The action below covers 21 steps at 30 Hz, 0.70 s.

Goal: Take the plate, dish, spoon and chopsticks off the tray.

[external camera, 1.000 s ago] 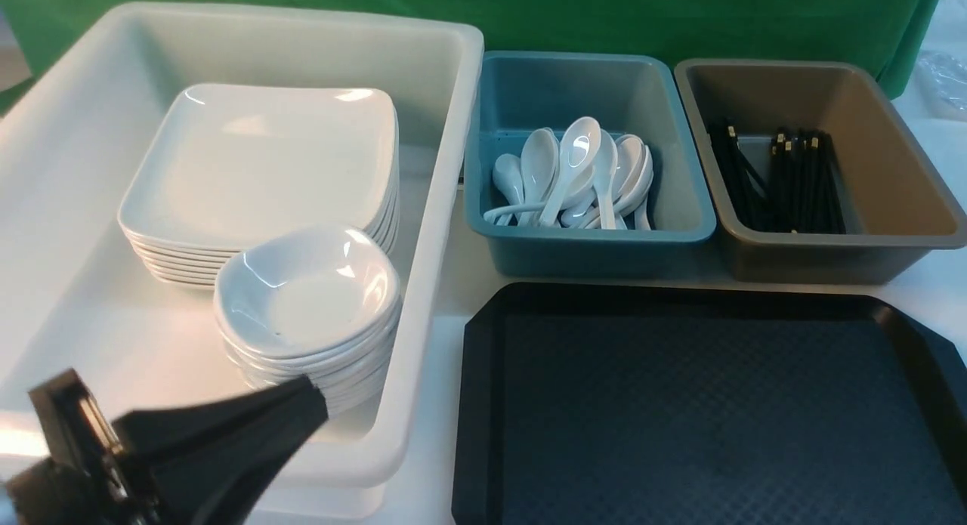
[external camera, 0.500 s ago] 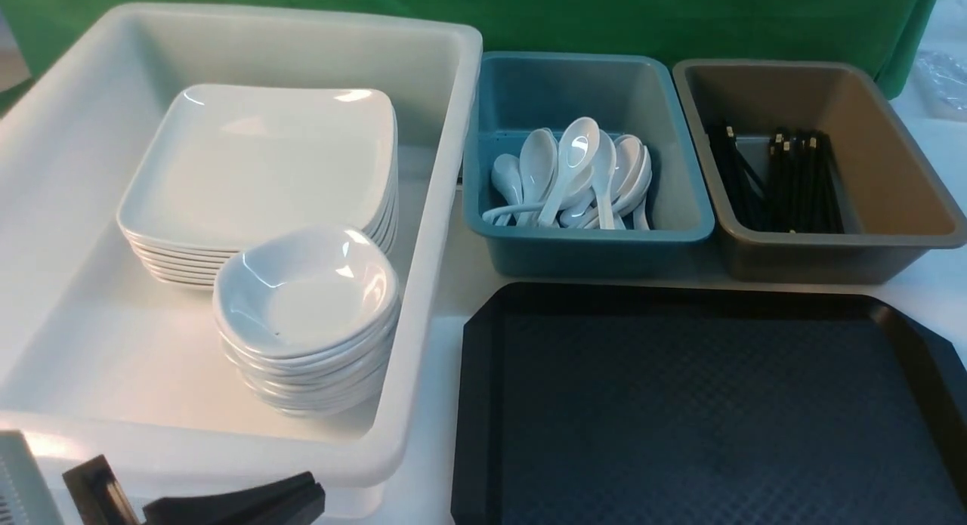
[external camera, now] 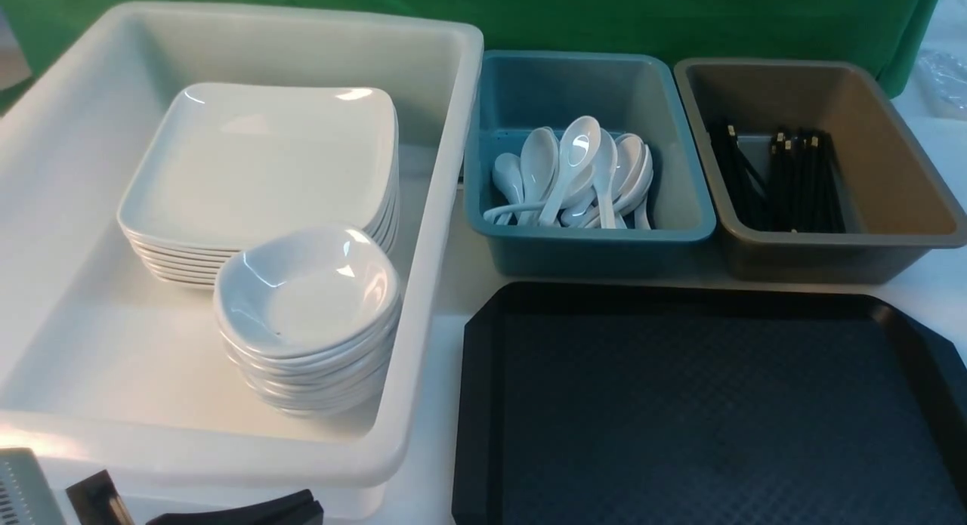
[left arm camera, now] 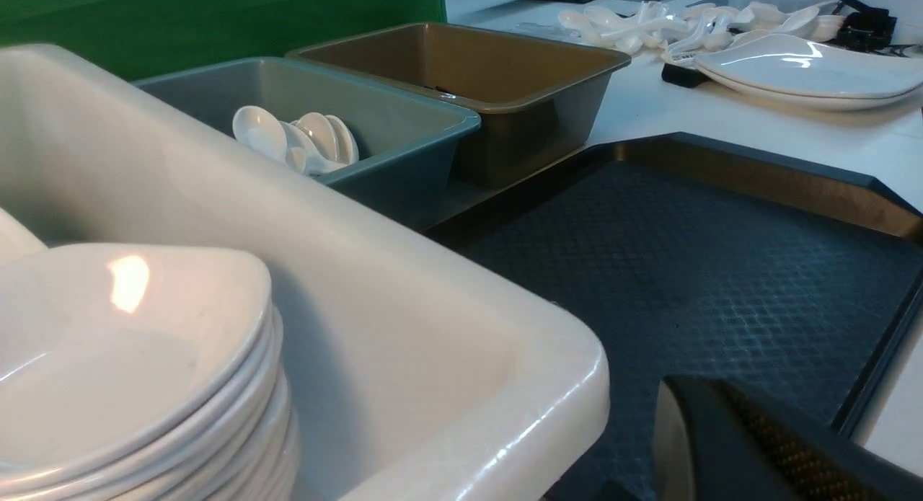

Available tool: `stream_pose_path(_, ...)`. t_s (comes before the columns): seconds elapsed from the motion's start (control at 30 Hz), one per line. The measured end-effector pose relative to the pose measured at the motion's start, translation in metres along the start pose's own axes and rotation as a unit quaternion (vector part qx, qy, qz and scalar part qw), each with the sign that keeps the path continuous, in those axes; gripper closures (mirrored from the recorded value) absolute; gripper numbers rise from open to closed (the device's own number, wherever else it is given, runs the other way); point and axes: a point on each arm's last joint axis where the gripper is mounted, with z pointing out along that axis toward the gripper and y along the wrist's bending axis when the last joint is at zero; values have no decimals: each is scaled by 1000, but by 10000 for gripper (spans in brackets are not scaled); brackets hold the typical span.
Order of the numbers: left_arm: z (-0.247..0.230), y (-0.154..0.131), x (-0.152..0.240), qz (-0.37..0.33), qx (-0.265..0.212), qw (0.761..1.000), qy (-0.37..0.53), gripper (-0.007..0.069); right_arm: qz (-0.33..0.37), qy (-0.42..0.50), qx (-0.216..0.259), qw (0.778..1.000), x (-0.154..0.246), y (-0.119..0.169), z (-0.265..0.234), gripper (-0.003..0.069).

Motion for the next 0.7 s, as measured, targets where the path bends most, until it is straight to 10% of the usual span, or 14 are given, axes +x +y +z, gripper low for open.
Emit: stream_pose_path(0.7,0,0,0,0,0,1000,0,615,4,-4,-1,1000,-1,0,0,587)
